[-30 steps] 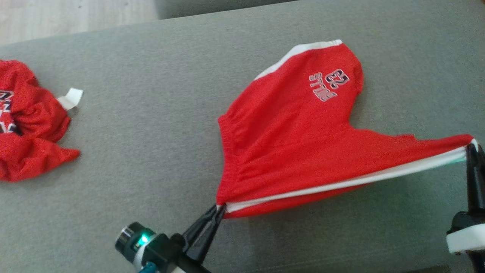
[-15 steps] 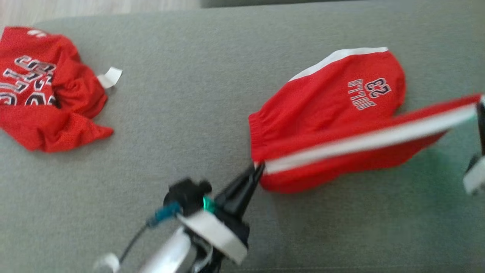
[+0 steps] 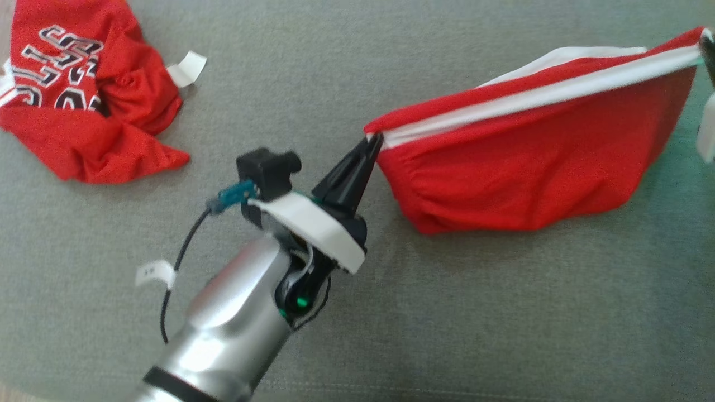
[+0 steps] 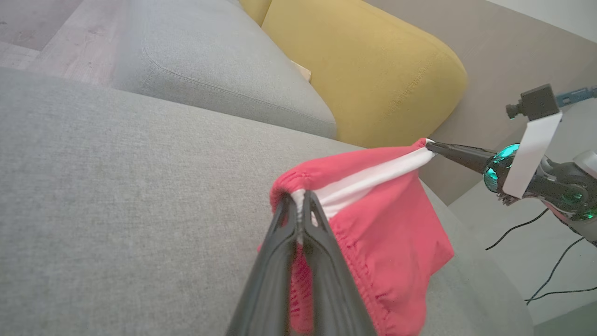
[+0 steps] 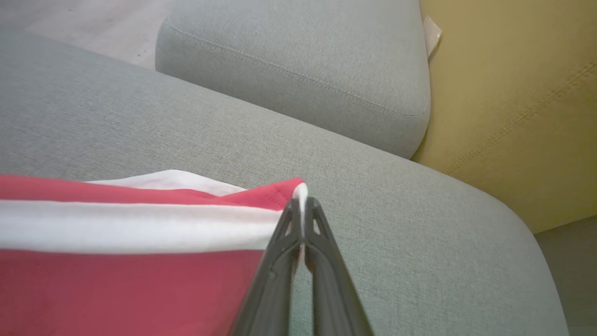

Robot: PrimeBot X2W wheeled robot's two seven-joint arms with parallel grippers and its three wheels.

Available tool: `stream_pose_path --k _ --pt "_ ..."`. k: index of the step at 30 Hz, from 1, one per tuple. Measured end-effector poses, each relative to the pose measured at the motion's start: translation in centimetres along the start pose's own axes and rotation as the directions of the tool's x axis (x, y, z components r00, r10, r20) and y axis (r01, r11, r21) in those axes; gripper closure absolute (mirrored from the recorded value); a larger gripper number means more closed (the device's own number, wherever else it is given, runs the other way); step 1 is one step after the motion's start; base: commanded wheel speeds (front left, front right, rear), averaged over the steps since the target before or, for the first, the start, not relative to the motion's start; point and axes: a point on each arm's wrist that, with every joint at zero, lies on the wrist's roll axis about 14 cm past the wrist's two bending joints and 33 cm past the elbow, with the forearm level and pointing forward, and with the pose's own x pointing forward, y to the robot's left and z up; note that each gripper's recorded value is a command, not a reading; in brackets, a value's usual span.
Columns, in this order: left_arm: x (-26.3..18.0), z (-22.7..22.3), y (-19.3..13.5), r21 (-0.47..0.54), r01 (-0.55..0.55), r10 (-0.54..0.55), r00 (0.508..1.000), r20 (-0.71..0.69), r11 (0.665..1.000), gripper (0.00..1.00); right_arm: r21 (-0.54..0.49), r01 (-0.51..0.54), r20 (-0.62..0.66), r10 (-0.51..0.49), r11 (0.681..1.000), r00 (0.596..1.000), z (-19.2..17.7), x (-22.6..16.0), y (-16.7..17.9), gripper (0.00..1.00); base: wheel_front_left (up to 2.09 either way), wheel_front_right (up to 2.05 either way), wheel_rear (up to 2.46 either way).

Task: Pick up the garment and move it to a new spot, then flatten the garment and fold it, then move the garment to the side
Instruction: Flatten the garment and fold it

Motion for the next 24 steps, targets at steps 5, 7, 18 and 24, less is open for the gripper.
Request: stream_pose_path --k 5,7,18,24 --pt "1.1 0.1 1.6 0.024 -0.023 0.024 0.999 -0.021 0.999 1.0 -0.014 -0.037 -0.096 0.036 0.999 0.995 -1.1 2.8 1.0 1.0 0.0 0.0 0.0" --pt "1.5 0.3 2.1 0.035 -0.029 0.03 0.999 -0.023 0.999 1.0 -0.019 -0.042 -0.105 0.04 0.999 0.994 -1.2 3.8 1.1 0.95 0.0 0.0 0.0" --pt "1.7 0.6 3.3 0.031 -0.066 0.066 0.998 -0.013 0.997 0.0 0.057 -0.096 0.128 0.088 0.994 0.988 2.2 4.5 2.4 0.0 0.0 0.0 0.0" --pt "0.0 3.4 2.3 0.145 -0.106 0.089 0.989 0.116 0.984 0.0 0.154 -0.143 0.108 0.127 0.978 0.986 -1.4 1.7 3.9 0.0 0.0 0.0 0.0"
